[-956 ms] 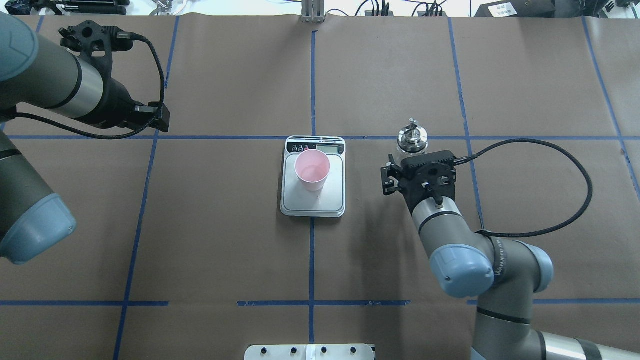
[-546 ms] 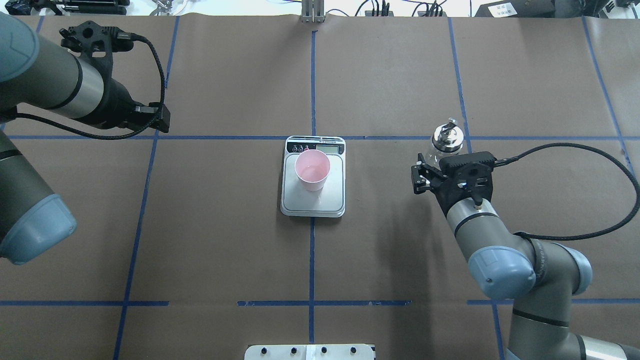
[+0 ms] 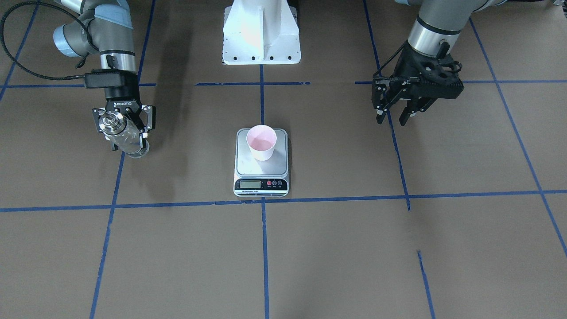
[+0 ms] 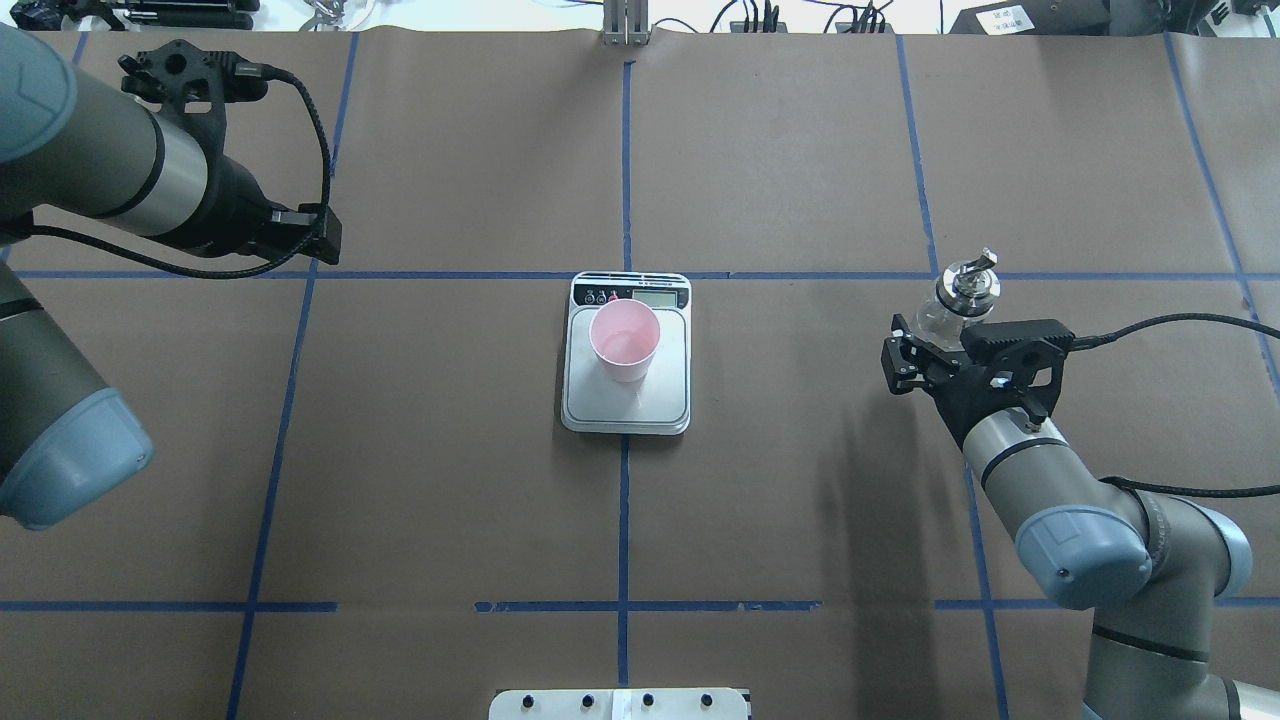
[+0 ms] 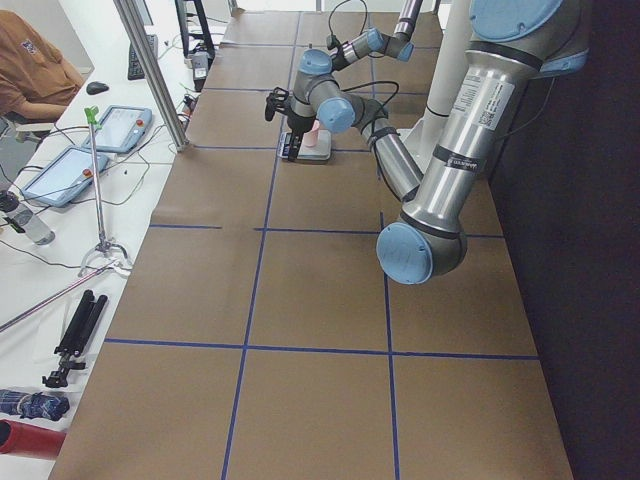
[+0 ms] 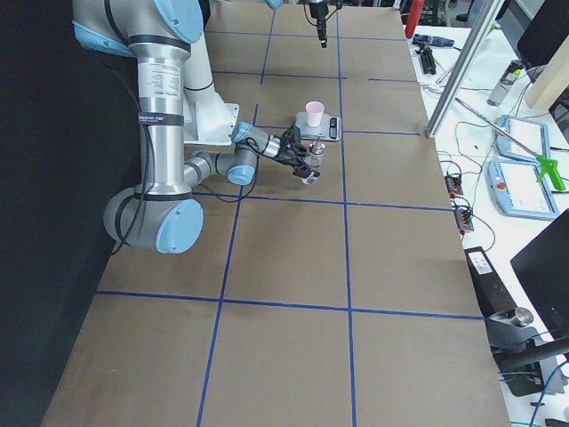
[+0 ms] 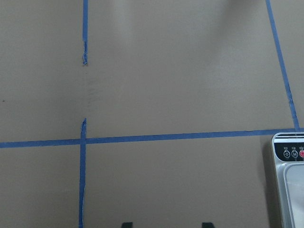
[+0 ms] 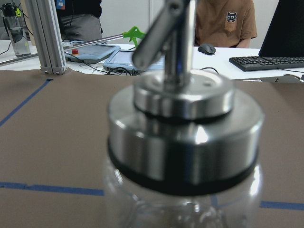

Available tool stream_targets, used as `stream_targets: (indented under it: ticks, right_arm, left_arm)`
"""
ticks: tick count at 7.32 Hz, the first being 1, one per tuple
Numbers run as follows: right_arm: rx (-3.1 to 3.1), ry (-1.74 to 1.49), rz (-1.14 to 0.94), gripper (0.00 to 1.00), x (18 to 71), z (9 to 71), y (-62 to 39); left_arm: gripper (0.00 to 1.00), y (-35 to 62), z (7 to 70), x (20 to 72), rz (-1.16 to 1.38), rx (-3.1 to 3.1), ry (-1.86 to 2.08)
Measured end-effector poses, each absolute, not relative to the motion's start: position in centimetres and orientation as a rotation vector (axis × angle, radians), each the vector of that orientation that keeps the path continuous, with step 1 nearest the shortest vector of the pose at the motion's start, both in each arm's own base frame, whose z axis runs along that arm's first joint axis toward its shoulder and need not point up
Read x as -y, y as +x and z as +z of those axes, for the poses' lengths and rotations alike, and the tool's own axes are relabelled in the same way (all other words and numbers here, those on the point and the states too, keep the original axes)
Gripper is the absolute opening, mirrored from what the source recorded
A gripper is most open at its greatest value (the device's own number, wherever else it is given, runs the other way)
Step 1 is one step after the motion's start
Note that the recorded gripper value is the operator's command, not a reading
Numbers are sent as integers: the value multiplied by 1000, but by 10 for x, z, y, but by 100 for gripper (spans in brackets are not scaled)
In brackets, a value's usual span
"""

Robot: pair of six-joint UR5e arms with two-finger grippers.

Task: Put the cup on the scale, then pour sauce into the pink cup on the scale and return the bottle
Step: 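Carry the bottle back with the right gripper and lower it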

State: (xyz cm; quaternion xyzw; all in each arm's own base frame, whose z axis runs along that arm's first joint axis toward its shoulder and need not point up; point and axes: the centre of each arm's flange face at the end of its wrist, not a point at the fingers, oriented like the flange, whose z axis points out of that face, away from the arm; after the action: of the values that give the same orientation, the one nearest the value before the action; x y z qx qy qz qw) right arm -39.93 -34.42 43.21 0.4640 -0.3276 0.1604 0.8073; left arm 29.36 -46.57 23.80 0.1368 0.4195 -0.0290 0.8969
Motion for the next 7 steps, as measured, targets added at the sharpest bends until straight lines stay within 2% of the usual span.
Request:
stream_targets:
  ticks: [7]
  right_arm:
    - [716, 955, 424, 0, 346, 456, -405]
  left_arm:
    - [58, 290, 235, 465, -63, -872, 288]
